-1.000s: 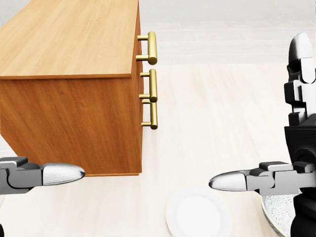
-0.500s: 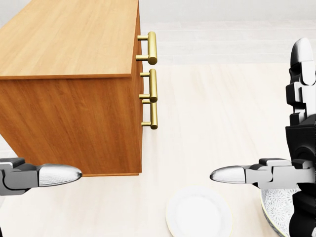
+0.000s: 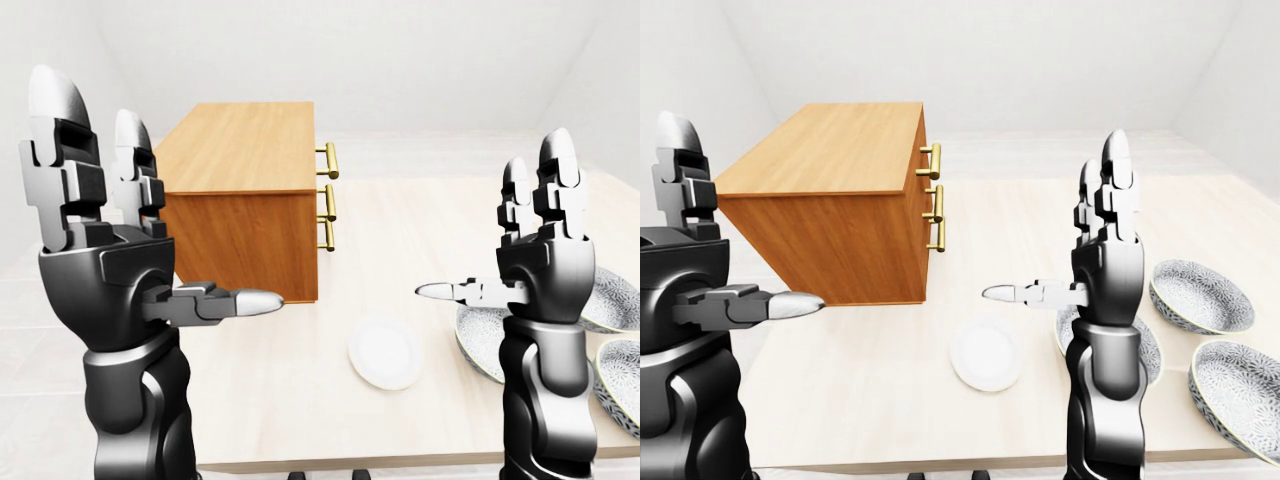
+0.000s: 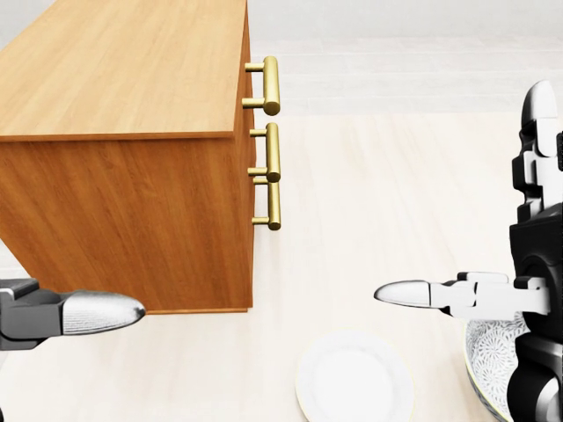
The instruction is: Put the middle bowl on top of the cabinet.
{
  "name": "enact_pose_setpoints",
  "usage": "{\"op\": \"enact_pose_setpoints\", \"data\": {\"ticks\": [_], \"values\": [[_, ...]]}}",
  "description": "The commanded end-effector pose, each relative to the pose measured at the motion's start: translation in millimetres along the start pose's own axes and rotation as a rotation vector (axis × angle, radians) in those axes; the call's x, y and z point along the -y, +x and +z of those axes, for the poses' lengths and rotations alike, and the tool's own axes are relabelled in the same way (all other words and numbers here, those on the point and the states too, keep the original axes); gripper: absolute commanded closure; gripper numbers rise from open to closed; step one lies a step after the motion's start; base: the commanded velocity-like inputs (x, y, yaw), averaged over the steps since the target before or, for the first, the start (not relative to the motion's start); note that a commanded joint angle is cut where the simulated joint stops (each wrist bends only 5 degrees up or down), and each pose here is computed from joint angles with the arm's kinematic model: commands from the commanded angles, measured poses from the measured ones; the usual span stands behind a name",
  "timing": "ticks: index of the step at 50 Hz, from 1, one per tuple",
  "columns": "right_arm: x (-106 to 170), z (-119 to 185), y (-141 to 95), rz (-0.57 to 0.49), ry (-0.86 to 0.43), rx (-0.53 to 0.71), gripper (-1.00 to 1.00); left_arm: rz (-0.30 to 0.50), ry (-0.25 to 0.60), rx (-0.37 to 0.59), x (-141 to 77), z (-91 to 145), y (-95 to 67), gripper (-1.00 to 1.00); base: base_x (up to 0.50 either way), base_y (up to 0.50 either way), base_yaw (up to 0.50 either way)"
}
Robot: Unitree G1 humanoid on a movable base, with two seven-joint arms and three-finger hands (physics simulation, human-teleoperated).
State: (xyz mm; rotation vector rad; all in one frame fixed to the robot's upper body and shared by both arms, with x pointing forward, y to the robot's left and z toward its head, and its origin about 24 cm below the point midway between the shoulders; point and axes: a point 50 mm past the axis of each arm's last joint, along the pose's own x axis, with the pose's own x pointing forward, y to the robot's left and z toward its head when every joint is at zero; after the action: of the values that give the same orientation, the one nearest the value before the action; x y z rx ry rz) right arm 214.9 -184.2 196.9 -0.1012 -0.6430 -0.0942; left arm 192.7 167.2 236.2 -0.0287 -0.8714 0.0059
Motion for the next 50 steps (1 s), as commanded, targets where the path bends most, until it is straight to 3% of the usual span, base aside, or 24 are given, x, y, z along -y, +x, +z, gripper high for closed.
{"op": "enact_pose_setpoints", "data": {"ticks": [1, 13, 30, 36, 50], "values": [[-2.5, 3.6, 2.0, 0.012, -0.096, 0.018, -1.0, 0.007, -0.006, 0.006, -0.7, 1.4, -0.1, -1.0, 0.0, 0.0, 0.0], [-10.7, 6.9, -0.2, 0.076, -0.167, 0.026, -1.0, 0.001, -0.004, -0.031, -0.8, -5.3, -2.6, -1.0, 0.0, 0.0, 0.0], [-17.7, 5.6, -4.1, 0.174, -0.415, 0.001, -1.0, 0.006, 0.014, -0.064, -3.4, -10.7, -5.5, -1.0, 0.0, 0.0, 0.0], [-12.7, -6.1, -3.5, 0.166, -0.501, -0.054, -1.0, 0.003, 0.014, -0.049, -2.6, -8.1, -4.3, -1.0, 0.0, 0.0, 0.0], [-7.3, -8.1, -2.5, 0.15, -0.548, -0.074, -1.0, 0.0, 0.001, -0.01, -1.0, -1.3, -1.3, -1.0, 0.0, 0.0, 0.0]]}}
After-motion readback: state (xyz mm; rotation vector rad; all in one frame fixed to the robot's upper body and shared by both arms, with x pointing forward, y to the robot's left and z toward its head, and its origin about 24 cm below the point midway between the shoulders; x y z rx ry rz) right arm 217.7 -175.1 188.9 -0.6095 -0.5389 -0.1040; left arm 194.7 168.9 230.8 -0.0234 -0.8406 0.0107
